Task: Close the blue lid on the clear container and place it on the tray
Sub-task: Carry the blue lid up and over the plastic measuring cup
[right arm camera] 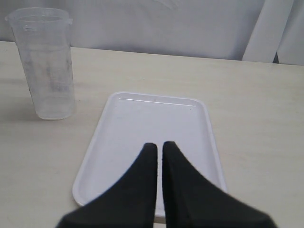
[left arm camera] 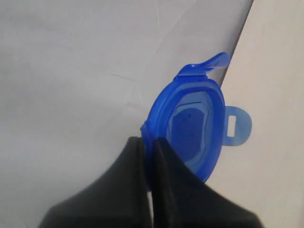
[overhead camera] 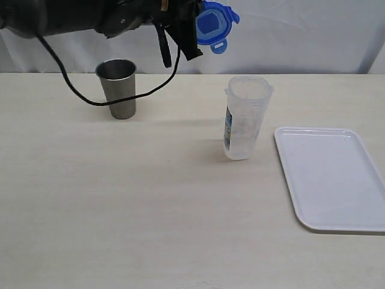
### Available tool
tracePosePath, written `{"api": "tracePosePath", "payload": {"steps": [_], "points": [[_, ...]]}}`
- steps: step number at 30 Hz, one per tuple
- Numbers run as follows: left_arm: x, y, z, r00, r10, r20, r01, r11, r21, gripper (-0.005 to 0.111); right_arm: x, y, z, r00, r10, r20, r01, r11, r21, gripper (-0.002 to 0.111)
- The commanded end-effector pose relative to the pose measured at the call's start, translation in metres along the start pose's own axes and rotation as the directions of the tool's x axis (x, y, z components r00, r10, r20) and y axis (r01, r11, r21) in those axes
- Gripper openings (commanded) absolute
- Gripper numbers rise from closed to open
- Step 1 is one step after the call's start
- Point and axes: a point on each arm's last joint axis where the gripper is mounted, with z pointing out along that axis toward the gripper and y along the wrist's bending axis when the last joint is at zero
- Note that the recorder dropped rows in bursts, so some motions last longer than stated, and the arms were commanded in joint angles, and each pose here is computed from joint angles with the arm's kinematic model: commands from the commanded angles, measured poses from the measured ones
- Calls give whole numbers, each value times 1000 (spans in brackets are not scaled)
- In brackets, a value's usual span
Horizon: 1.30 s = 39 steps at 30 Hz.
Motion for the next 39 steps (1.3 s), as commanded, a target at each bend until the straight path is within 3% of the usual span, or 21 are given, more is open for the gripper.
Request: {"api": "tracePosePath", "payload": {"steps": [1,7,14,19,28,39], "points": [[-4,5,16,995,96,-12,-97,995,-36,0,1,0,0,1000,-4,4,4,1000,9,4],[-15,-3,29,993,116,11,-115,993,-36,0,1,0,0,1000,-4,4,4,1000,9,4],[-41,-42,32,940,340,-7,-340,940,-4,0,1,0,0,1000,-4,4,4,1000,9,4],[-50,-47,28,945,323,-53,-325,945,-43,0,1,0,0,1000,-4,4,4,1000,9,4],[-68,-67,21,936,343,-73,-345,938,-23,0,1,0,0,1000,-4,4,4,1000,9,4],[-70,-75,17,944,309,-117,-312,950,-9,0,1,0,0,1000,-4,4,4,1000,9,4]]}}
